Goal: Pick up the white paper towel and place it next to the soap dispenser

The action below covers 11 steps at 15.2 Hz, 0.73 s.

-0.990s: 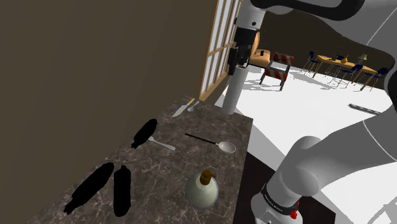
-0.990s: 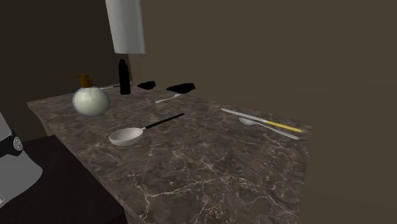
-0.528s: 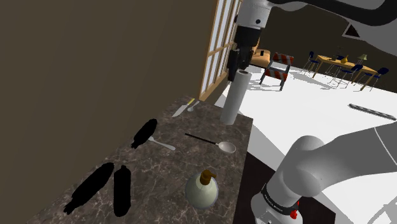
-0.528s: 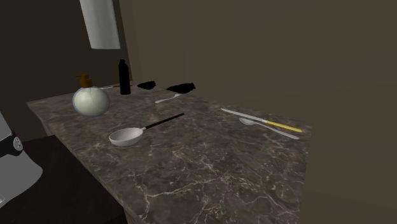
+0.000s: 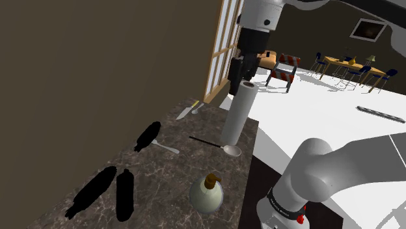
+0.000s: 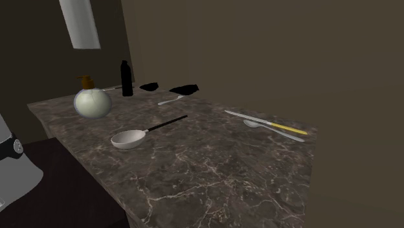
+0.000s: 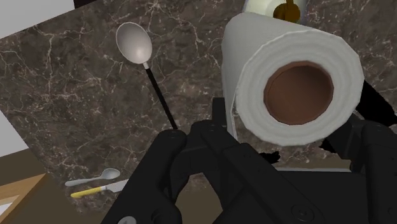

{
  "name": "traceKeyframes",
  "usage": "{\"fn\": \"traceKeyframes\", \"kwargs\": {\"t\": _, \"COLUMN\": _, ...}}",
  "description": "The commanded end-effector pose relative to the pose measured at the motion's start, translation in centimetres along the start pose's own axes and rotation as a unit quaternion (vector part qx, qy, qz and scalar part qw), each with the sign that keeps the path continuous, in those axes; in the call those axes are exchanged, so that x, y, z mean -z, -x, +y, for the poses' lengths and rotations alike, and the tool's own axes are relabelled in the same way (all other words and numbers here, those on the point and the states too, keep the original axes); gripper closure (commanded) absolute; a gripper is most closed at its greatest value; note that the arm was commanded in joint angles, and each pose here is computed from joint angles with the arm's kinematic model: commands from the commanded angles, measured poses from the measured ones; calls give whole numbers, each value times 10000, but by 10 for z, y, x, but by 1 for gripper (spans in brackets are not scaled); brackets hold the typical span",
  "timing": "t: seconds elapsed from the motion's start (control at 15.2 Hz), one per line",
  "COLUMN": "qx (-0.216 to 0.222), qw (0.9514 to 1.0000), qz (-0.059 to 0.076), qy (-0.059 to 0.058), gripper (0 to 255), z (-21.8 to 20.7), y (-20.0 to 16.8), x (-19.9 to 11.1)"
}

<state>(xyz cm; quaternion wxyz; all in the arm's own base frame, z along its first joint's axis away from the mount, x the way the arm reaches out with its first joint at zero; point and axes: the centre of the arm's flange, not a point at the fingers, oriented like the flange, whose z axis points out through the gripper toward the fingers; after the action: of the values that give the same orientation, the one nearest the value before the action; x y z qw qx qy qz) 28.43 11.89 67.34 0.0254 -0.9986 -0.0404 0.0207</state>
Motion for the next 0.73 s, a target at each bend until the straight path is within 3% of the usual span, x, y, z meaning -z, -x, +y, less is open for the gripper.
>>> {"fn": "traceKeyframes", "kwargs": {"t": 0.0, "qx": -8, "qw": 10000, "qz": -2, "qy": -4, "gripper": 255, "z": -23, "y": 10, "x": 2}}
{"fn": "traceKeyframes", "kwargs": {"t": 0.66, "qx": -8, "qw": 10000, "qz": -2, "qy": -4, "gripper": 255, "z": -142, "y": 67, "x": 1}}
